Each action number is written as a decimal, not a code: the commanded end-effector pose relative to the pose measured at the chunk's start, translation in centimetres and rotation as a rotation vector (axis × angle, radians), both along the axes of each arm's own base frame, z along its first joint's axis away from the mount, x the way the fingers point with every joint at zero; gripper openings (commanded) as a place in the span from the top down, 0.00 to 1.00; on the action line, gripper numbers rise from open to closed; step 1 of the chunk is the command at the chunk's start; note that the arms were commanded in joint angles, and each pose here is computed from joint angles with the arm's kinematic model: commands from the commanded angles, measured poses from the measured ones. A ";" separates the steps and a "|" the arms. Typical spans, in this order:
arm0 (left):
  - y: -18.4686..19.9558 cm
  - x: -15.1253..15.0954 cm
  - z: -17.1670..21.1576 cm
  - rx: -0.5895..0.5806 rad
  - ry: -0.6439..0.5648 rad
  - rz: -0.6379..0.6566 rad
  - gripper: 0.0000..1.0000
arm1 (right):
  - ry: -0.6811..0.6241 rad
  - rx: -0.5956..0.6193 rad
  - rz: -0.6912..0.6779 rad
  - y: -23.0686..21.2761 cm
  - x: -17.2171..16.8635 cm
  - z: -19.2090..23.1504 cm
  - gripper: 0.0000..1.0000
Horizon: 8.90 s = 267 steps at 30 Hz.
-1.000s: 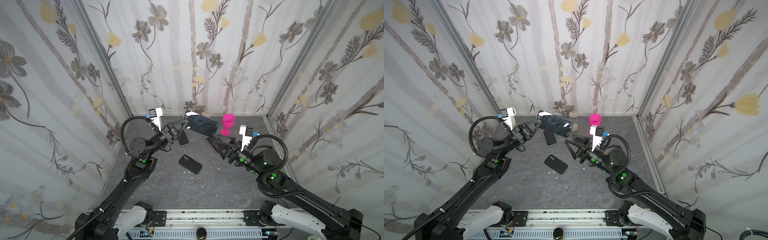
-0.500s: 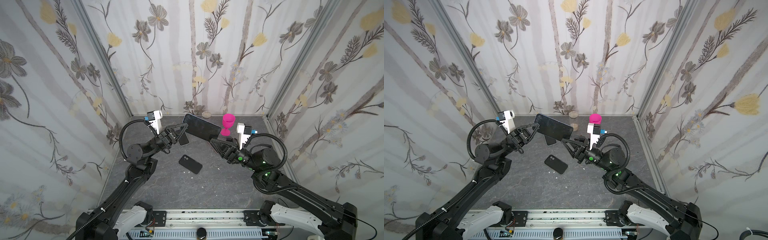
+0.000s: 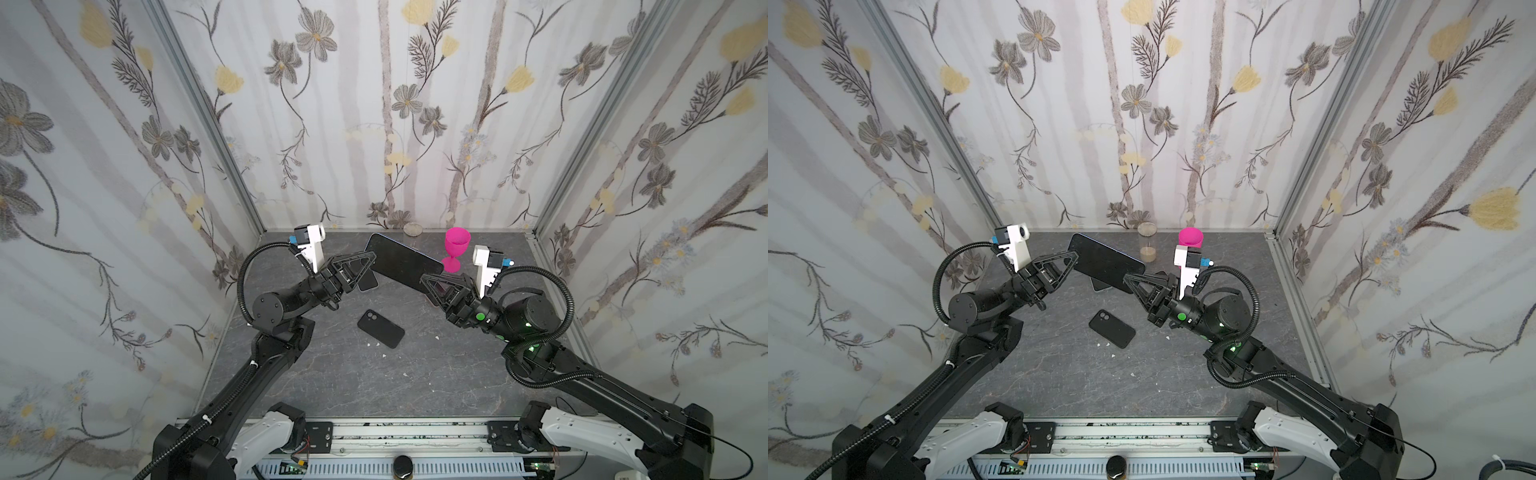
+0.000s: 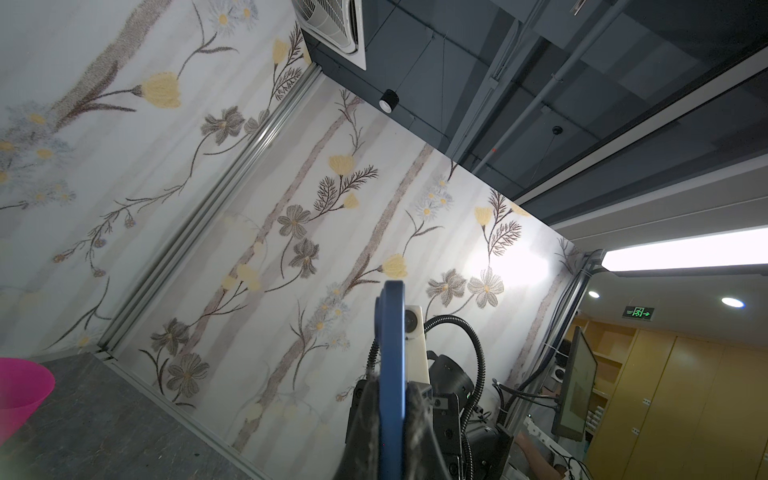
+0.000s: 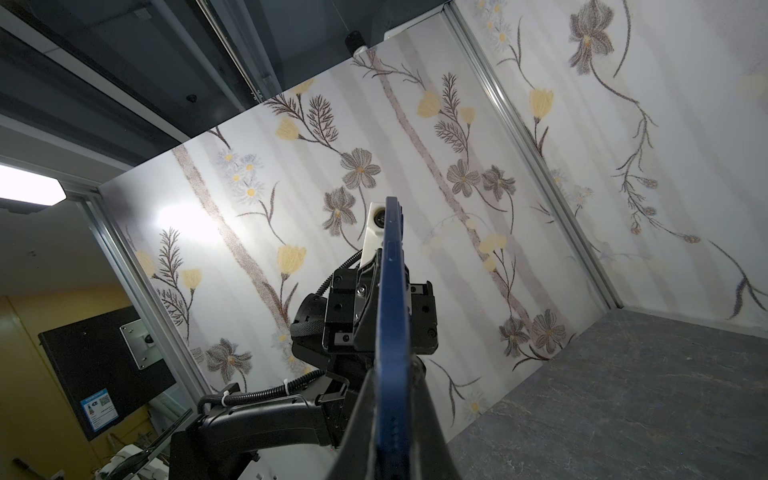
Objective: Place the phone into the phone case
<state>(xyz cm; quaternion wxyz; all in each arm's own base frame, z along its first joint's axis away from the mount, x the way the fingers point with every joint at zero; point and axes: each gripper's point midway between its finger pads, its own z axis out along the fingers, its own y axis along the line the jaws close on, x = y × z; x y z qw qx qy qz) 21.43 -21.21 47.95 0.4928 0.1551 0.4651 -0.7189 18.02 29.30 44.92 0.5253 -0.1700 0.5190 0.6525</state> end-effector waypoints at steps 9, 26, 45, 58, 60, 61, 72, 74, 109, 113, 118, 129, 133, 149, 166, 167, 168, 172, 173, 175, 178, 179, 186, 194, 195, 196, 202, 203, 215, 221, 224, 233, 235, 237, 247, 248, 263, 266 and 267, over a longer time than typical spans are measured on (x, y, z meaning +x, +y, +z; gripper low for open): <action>2.0 3.6 -1.4 0.117 0.041 0.333 0.26 | 0.026 -0.020 -0.180 -2.1 2.0 0.0 1.00; 4.6 13.1 -23.8 0.749 0.574 0.681 0.23 | 0.213 -0.130 -0.636 -9.8 5.9 -4.0 1.00; -3.5 7.3 -41.5 1.285 0.755 0.307 0.27 | 0.318 -0.153 -0.734 -12.0 6.8 -7.9 1.00; -7.4 2.5 -43.2 1.412 0.647 0.088 0.31 | 0.326 -0.187 -0.688 -9.9 7.6 -9.1 1.00; -8.2 2.4 -43.1 1.399 0.647 0.064 0.32 | 0.325 -0.192 -0.677 -9.6 7.6 -9.1 1.00; -8.6 2.5 -42.9 1.385 0.647 0.057 0.32 | 0.326 -0.190 -0.674 -9.6 7.6 -9.1 1.00; -12.3 4.8 -43.8 1.309 0.699 0.016 0.31 | 0.350 -0.178 -0.696 -10.6 7.3 -9.6 1.00; -12.8 5.5 -43.7 1.289 0.707 0.029 0.31 | 0.351 -0.177 -0.699 -10.8 7.2 -9.6 1.00; 4.5 15.7 -25.8 0.815 0.665 0.694 0.22 | 0.405 -0.428 -0.561 -5.0 8.9 -12.4 1.00; 7.7 15.9 -24.7 0.835 0.635 0.760 0.21 | 0.494 -0.478 -0.443 -1.7 9.3 -16.1 1.00; 7.6 15.8 -27.4 0.825 0.666 0.724 0.21 | 0.633 -0.527 -0.315 1.6 9.4 -21.2 1.00; 5.1 15.7 -32.2 0.867 0.807 0.508 0.22 | 0.805 -0.555 -0.193 4.9 9.6 -27.7 1.00; 3.5 15.0 -32.9 0.814 0.842 0.399 0.22 | 0.847 -0.565 -0.187 5.2 9.6 -29.1 1.00; 2.3 14.4 -34.7 0.806 0.910 0.291 0.24 | 1.028 -0.487 -0.089 5.6 10.9 -32.7 1.00; 2.6 14.2 -36.5 0.836 0.972 0.307 0.25 | 1.138 -0.536 -0.093 5.1 10.5 -36.1 1.00; 2.4 13.9 -36.7 0.828 0.985 0.304 0.26 | 1.144 -0.541 -0.096 4.8 10.3 -36.2 1.00; 2.2 13.5 -37.2 0.818 1.002 0.299 0.26 | 1.148 -0.547 -0.098 4.6 10.1 -36.3 1.00; 1.7 11.5 -39.7 0.793 1.052 0.315 0.28 | 1.180 -0.576 -0.094 3.1 8.4 -37.4 1.00; 1.7 10.8 -40.4 0.802 1.067 0.317 0.28 | 1.189 -0.583 -0.091 2.7 7.9 -37.6 1.00; 1.4 9.6 -41.6 0.823 1.085 0.306 0.28 | 1.182 -0.576 -0.082 2.3 7.2 -37.0 1.00; 0.9 8.4 -42.4 0.857 1.082 0.302 0.28 | 1.182 -0.576 -0.086 1.6 6.6 -37.0 1.00; 0.9 8.3 -42.5 0.865 1.078 0.307 0.28 | 1.178 -0.578 -0.090 1.4 6.5 -37.0 1.00; 0.2 9.2 -43.4 0.913 1.061 0.306 0.31 | 1.187 -0.558 -0.046 2.0 7.1 -37.6 1.00; -1.2 8.8 -44.8 0.927 1.083 0.234 0.35 | 1.227 -0.572 -0.040 2.0 7.4 -39.6 0.98; -1.3 8.7 -44.8 0.928 1.083 0.231 0.36 | 1.233 -0.575 -0.047 1.8 7.5 -39.9 0.94; -1.4 8.5 -44.9 0.930 1.085 0.229 0.36 | 1.235 -0.579 -0.051 1.8 7.5 -40.1 0.92; -1.2 7.9 -44.6 0.939 1.082 0.241 0.36 | 1.242 -0.615 -0.093 1.2 7.7 -41.0 0.83; -1.0 7.9 -44.6 0.944 1.082 0.250 0.36 | 1.241 -0.630 -0.106 1.0 7.7 -41.1 0.80; 0.3 7.9 -43.4 0.981 1.045 0.329 0.36 | 1.192 -0.705 -0.167 0.5 8.4 -39.8 0.55; 1.0 8.2 -42.6 1.020 1.003 0.369 0.38 | 1.152 -0.758 -0.209 -0.1 8.4 -38.8 0.49; 1.2 8.3 -42.4 1.042 0.988 0.378 0.40 | 1.141 -0.786 -0.236 -0.8 8.1 -38.8 0.48; 1.6 7.3 -42.8 1.080 0.987 0.367 0.48 | 1.118 -0.839 -0.268 -2.4 7.0 -38.8 0.53; 1.5 7.0 -43.0 1.083 0.991 0.354 0.49 | 1.112 -0.855 -0.263 -2.3 6.7 -39.0 0.55; 1.4 6.6 -43.2 1.087 0.996 0.339 0.52 | 1.107 -0.869 -0.252 -2.0 6.4 -39.3 0.56; 1.2 4.9 -44.5 1.117 1.009 0.316 0.61 | 1.109 -0.893 -0.220 -0.4 6.5 -40.8 0.61; 1.3 4.8 -44.8 1.123 1.007 0.323 0.63 | 1.103 -0.890 -0.219 -0.3 6.7 -40.6 0.62; 2.2 4.9 -46.7 1.180 1.019 0.374 0.80 | 1.079 -0.961 -0.262 -0.4 7.8 -41.4 0.66; 2.2 4.9 -46.6 1.180 1.020 0.377 0.80 | 1.077 -0.965 -0.255 -0.3 7.8 -41.4 0.66; 2.2 5.1 -46.3 1.176 1.014 0.379 0.79 | 1.077 -0.967 -0.256 -0.3 7.9 -41.3 0.66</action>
